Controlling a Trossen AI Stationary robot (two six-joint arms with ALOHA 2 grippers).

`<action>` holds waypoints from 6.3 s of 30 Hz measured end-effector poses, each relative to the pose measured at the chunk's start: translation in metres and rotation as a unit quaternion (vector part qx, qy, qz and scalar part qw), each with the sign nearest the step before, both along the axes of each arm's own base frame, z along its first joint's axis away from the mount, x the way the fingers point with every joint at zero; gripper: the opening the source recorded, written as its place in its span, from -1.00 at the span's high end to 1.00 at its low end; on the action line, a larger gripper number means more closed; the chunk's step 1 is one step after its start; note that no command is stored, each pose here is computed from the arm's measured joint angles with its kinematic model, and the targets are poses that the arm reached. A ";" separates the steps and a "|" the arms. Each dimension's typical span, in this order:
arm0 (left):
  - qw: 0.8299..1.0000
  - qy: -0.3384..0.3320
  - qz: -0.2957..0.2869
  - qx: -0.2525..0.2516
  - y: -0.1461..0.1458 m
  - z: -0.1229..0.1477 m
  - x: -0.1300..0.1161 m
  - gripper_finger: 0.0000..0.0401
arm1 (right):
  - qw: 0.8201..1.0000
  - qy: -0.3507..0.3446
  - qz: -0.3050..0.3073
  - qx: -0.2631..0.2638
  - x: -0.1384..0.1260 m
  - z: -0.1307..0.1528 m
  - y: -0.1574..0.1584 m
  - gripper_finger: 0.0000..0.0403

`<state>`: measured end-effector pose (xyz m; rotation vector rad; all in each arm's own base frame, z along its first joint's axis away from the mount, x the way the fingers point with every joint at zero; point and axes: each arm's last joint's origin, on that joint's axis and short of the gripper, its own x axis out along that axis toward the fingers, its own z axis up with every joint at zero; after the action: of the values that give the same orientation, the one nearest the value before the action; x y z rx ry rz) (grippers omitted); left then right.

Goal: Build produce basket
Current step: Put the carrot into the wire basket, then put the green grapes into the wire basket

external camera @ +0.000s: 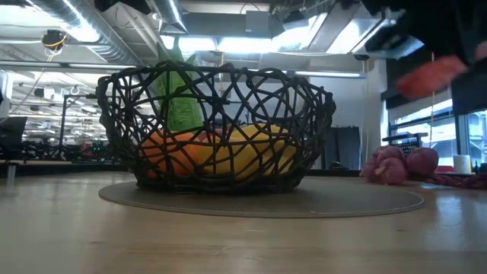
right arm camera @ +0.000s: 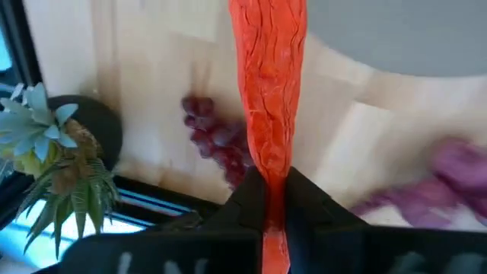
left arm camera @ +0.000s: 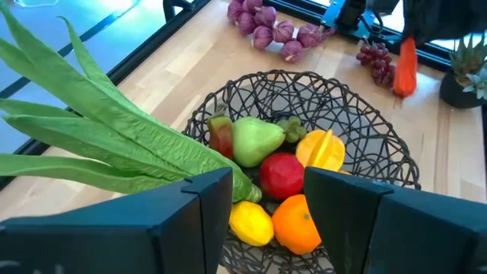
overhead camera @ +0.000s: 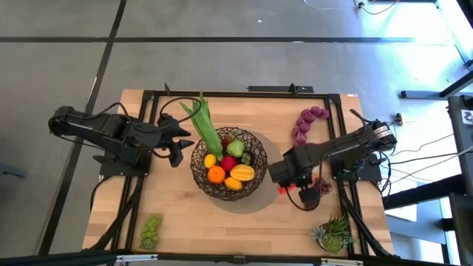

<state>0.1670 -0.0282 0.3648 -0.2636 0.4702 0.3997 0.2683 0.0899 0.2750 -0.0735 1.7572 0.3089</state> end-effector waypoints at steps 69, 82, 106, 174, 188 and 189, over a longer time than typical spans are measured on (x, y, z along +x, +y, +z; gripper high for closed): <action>0.999 0.015 -0.007 0.048 0.007 0.001 0.001 0.24 | 0.771 -0.452 -0.437 -0.101 0.071 -0.086 -0.117 0.56; 0.999 0.015 -0.007 0.048 0.007 0.001 0.001 0.24 | 0.779 -0.447 -0.437 -0.055 0.072 -0.085 -0.116 0.33; 0.966 0.130 0.033 -0.219 -0.009 -0.024 -0.022 0.24 | 0.762 -0.569 -0.302 -0.066 0.052 0.007 -0.111 0.33; 0.797 0.425 0.235 -0.360 -0.219 -0.168 -0.017 0.26 | 0.696 -0.716 -0.052 0.010 -0.013 0.094 -0.094 0.33; 0.808 0.457 0.224 -0.297 -0.229 -0.203 -0.012 0.26 | 0.696 -0.716 -0.052 0.009 -0.013 0.094 -0.095 0.33; 0.809 0.461 0.217 -0.292 -0.230 -0.204 -0.012 0.26 | 0.696 -0.716 -0.052 0.009 -0.013 0.094 -0.095 0.33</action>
<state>0.1548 -0.2578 0.1607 -0.7965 1.5236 0.8323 0.2551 -0.0048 0.3685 -0.1466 0.1696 0.0896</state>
